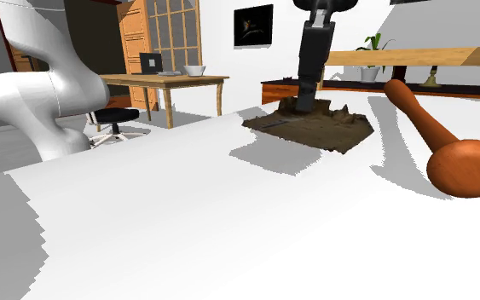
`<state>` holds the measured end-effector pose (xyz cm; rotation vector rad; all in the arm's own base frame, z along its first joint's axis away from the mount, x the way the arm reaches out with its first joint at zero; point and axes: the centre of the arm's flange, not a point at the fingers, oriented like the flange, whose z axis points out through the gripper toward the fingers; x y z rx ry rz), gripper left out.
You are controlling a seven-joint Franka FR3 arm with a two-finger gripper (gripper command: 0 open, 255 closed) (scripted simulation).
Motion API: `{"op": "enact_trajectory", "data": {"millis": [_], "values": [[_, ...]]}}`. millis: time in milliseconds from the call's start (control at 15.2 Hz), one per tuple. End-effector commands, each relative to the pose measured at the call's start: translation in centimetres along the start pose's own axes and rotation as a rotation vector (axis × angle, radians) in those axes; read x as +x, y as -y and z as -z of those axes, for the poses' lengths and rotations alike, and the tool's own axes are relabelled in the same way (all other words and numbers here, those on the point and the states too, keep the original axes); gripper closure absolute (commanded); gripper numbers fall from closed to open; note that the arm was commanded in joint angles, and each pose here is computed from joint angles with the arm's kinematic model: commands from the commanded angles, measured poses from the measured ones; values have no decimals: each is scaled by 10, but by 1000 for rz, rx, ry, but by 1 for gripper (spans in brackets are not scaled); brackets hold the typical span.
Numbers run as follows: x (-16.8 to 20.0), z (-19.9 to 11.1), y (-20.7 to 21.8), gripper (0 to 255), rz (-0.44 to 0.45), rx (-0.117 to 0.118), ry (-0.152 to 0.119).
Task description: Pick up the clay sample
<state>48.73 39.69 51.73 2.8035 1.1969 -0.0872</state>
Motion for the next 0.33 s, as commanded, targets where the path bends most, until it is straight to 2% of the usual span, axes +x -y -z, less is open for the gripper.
{"op": "enact_trajectory", "data": {"millis": [0,264], "values": [[-1,10,0,255,0,0,0],[-2,22,-1,255,0,0,0]]}}
